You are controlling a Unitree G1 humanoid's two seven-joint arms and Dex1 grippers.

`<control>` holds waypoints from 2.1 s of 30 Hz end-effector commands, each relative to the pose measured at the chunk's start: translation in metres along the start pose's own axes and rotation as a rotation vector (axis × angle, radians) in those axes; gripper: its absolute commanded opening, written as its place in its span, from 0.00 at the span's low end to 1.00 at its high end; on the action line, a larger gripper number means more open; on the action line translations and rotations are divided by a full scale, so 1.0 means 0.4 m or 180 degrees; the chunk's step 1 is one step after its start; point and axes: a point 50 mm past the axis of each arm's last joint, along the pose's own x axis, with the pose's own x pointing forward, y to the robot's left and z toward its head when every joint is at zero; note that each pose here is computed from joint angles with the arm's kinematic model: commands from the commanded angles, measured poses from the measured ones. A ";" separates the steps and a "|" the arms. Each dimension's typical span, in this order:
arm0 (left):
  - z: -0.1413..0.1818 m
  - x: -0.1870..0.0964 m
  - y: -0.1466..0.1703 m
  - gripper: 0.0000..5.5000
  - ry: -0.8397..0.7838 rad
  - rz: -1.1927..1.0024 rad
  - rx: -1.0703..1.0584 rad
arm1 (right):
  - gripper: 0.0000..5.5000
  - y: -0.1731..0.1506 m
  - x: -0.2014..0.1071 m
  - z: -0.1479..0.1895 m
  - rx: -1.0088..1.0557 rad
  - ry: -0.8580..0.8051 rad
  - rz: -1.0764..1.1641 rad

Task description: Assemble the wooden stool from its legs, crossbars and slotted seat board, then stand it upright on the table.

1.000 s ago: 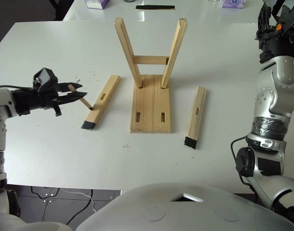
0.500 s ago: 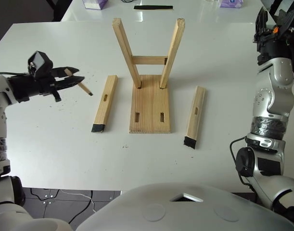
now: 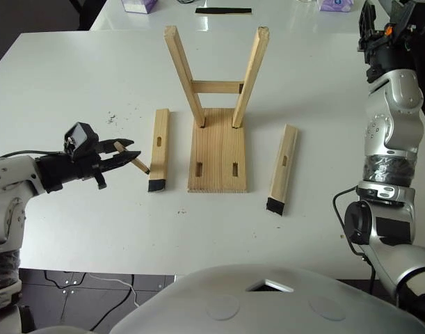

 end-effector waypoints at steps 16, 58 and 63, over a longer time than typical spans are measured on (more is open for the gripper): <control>0.124 0.014 0.135 0.24 -0.0428 0.0260 0.0581 | 0.49 -0.006 -0.011 -0.030 -0.0103 0.0022 -0.0061; 0.019 0.087 0.147 0.24 -0.0185 -0.0346 0.0510 | 0.49 -0.022 -0.039 -0.117 -0.0102 0.0373 -0.0118; 0.037 0.078 0.144 0.24 -0.0226 -0.0337 0.0578 | 0.49 -0.024 -0.050 -0.127 -0.0093 0.0400 -0.0158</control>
